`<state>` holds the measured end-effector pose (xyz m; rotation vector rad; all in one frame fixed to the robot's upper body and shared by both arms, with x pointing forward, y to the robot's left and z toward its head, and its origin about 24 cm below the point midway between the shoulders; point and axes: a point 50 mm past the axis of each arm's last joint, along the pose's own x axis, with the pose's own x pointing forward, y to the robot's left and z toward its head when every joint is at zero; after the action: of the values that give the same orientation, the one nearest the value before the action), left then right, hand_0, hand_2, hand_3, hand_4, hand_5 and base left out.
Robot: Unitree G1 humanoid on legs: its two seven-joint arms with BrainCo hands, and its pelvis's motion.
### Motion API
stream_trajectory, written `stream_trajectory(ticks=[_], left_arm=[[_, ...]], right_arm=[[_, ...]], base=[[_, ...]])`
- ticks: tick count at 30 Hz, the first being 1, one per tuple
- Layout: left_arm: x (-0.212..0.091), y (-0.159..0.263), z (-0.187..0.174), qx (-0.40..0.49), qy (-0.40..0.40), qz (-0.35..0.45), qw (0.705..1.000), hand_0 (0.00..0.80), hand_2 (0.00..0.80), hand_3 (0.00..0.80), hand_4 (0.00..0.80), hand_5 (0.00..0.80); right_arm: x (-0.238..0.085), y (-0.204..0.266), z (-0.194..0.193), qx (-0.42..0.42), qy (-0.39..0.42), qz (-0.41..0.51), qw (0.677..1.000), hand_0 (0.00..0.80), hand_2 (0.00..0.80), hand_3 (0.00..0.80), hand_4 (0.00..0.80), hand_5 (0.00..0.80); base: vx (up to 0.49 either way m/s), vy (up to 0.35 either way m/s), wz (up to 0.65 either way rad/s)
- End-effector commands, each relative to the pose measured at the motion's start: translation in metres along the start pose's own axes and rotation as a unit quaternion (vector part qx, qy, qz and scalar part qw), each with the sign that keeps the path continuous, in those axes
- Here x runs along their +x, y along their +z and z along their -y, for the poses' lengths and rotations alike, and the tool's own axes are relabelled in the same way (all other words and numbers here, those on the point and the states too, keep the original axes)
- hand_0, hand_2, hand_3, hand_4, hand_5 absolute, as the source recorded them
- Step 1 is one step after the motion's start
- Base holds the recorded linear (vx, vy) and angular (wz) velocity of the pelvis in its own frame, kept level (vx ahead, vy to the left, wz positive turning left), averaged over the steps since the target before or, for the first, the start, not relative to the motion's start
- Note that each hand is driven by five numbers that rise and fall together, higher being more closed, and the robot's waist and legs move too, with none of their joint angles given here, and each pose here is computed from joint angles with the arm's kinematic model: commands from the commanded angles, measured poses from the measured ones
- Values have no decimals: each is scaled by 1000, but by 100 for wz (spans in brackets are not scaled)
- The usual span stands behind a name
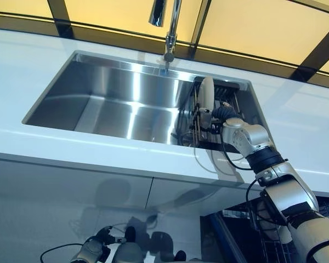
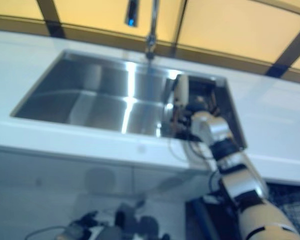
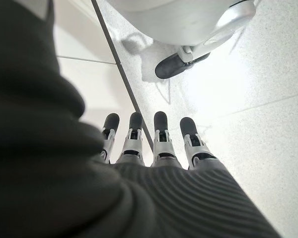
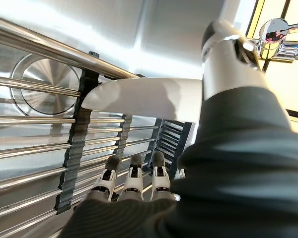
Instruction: Take plates into dishwasher
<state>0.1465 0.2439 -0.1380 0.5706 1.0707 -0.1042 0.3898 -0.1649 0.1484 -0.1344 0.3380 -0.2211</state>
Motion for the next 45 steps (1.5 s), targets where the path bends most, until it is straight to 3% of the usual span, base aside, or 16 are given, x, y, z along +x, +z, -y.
stream_trajectory(ticks=[1,45], left_arm=[[2,10,9,30,-16,11,999,0,0,0,0,0],[-1,-4,17,40,-29,0,999,0,0,0,0,0]], right_arm=[[-5,48,17,-5,-34,85,996,0,0,0,0,0],[-5,59,32,-1,-63,107,992,0,0,0,0,0]], base=[[0,0,0],[21,1,0]])
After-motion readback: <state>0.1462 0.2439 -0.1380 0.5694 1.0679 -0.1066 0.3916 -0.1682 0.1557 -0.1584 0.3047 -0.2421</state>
